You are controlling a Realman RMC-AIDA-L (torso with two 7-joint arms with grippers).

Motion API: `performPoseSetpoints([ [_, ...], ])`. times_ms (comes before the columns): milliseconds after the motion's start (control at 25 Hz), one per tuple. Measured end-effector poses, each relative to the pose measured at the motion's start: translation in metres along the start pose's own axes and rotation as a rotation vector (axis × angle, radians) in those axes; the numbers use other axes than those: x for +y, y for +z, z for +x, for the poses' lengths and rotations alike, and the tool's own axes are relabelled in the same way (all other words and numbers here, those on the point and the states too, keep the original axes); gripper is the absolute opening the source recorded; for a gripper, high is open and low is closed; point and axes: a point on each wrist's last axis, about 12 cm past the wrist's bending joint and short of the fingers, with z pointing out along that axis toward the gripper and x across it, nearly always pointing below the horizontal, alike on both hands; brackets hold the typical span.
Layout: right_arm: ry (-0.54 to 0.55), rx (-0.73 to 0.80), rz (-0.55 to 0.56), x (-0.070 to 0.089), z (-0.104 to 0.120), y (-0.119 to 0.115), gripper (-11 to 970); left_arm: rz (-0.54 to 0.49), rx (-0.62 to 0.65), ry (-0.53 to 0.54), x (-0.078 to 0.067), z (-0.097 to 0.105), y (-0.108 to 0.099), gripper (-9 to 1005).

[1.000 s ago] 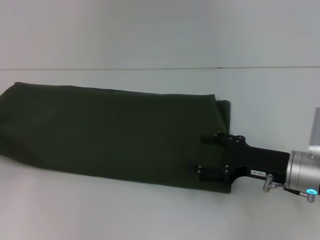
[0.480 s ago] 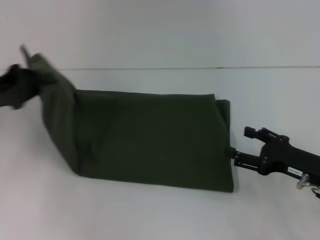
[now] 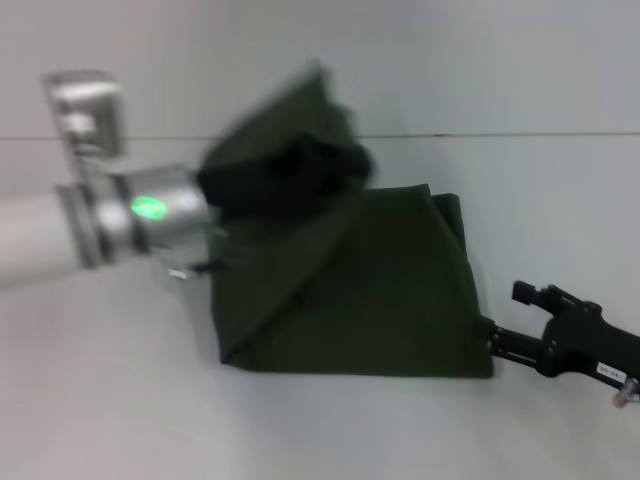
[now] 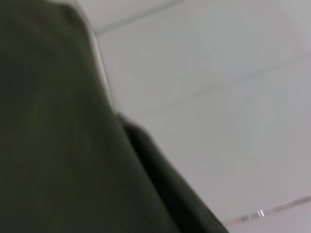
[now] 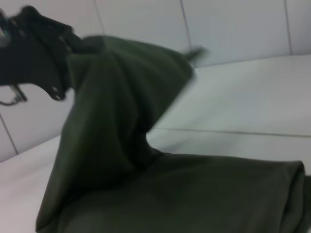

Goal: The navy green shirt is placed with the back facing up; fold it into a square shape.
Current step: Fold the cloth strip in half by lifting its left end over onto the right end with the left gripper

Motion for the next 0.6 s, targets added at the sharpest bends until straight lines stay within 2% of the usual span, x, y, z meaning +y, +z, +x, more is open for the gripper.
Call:
performPoseSetpoints([
  [80,0.015,-0.003,0.02,-0.001,0.004,-0.006,944,0.013,0.045,-0.011,0.006,0.02,0.03,15],
  [200,0.029,-0.008,0.04,-0.002,0.008,-0.011,944,0.014,0.069,-0.002,0.01,0.039,0.05,15],
  [360,0.032,-0.008,0.041,-0.002,0.009,-0.013,944,0.011,0.049,-0.009,0.017,0.049,0.052,15],
  [600,0.028,-0.009,0.04,-0.002,0.007,-0.013,944,0.021,0.005,-0.02,0.017,0.046,0.05,14],
])
